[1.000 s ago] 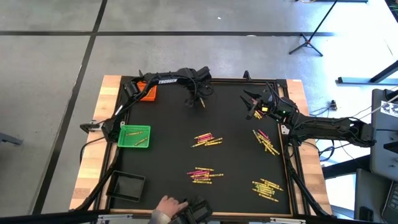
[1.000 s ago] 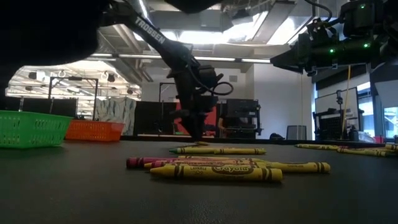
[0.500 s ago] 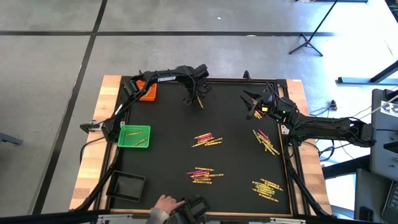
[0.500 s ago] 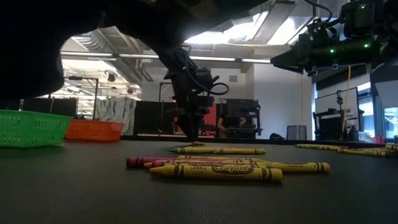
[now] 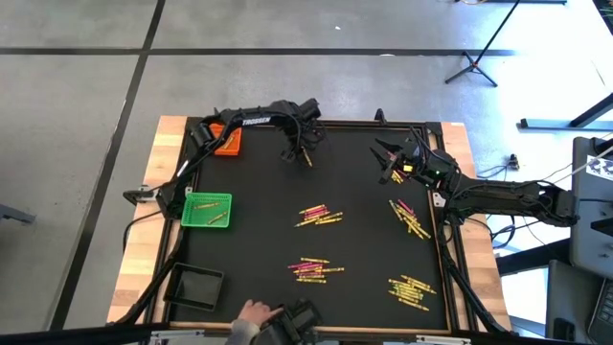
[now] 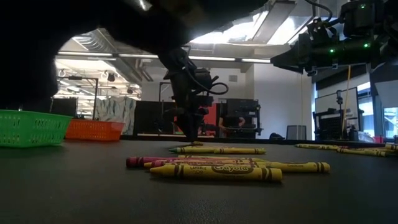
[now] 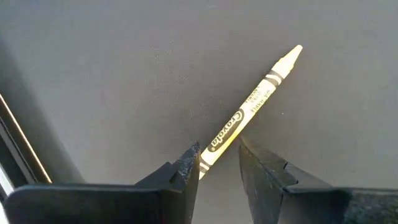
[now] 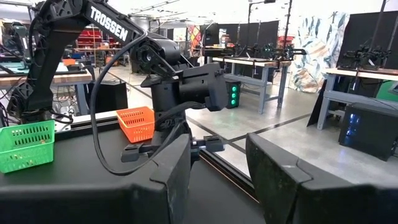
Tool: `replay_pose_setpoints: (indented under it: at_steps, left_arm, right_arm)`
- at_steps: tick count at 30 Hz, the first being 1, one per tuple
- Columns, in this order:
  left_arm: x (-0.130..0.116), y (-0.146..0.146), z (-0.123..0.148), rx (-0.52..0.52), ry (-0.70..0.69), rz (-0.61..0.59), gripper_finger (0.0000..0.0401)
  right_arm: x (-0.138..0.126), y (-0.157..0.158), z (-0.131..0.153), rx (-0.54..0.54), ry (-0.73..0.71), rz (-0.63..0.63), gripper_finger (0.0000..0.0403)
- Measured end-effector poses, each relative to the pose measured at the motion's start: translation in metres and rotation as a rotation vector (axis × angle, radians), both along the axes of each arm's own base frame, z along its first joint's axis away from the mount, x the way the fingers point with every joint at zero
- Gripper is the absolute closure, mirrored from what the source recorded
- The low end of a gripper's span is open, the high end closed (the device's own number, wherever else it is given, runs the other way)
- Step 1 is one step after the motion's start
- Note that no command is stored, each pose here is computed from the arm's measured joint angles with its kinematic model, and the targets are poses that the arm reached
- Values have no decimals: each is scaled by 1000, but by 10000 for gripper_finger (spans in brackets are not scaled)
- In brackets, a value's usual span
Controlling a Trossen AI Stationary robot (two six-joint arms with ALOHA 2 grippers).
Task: Sort crayons
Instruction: Put the yellow crayon into the green bin
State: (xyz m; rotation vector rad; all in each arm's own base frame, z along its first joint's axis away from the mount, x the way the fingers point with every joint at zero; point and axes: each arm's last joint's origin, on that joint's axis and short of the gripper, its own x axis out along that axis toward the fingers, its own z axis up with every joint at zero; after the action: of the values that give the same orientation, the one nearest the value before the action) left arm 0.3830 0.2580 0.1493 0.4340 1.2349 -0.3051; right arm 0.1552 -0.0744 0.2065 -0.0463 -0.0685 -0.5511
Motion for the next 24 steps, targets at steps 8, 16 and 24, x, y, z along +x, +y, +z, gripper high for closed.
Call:
replay_pose_setpoints:
  at_steps: [8, 16, 24]
  left_arm:
    - [-10, 9, -4, -93, 17, 144, 305]
    - [-11, 1, -6, -81, 101, 223, 305]
    - [-1, -18, -6, -55, 149, 275, 313]
  right_arm:
    - [0, 0, 0, -1, -2, 0, 249]
    - [0, 0, 0, -2, -4, 0, 249]
    - [0, 0, 0, -2, -4, 0, 249]
